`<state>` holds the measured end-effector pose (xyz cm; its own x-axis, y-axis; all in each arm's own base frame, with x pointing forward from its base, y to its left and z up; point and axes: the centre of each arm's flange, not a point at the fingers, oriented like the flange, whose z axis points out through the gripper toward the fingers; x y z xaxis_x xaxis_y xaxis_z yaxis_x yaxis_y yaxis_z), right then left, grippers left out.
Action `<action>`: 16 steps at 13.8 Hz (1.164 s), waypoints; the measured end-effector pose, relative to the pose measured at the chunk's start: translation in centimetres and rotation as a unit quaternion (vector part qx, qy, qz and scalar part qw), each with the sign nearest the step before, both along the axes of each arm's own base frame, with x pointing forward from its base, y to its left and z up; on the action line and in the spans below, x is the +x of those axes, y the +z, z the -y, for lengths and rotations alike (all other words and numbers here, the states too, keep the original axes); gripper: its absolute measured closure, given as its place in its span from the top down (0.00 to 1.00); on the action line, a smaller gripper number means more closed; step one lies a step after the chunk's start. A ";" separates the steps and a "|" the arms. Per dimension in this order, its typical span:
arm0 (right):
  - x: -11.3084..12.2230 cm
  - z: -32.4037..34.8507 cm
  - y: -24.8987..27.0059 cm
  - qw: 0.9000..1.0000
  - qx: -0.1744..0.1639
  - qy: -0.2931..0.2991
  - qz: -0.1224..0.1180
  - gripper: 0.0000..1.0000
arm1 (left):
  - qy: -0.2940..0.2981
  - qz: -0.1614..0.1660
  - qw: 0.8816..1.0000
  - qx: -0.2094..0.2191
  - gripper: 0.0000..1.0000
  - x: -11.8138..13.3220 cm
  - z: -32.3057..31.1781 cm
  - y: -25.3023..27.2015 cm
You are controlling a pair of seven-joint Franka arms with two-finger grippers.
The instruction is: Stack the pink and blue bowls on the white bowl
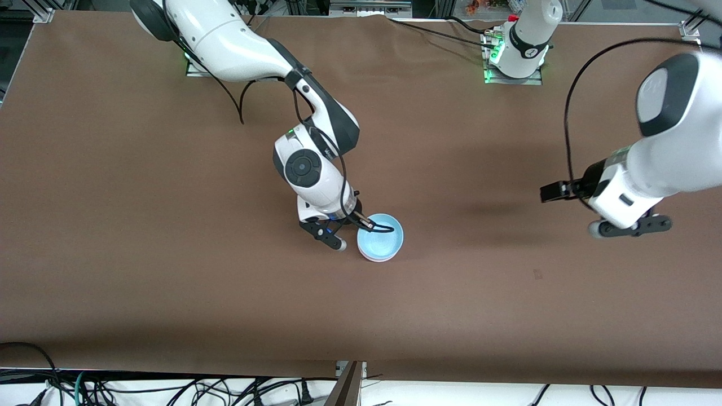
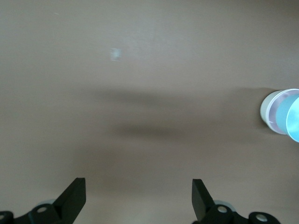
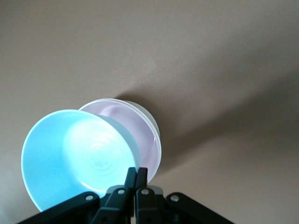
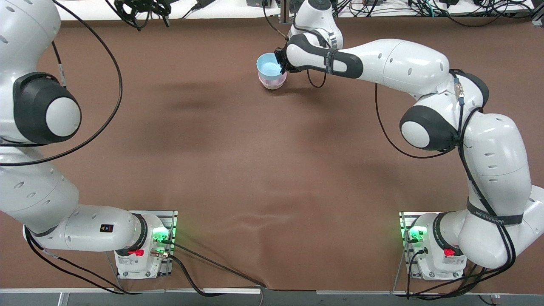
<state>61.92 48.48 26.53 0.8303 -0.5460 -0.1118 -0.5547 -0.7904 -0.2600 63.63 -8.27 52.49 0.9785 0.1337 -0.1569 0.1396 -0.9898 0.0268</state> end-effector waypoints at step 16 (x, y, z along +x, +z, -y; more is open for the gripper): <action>0.2 0.4 -2.0 1.000 -0.019 0.006 0.002 0.05 | -0.027 0.000 1.000 0.002 1.00 -3.0 -2.7 5.1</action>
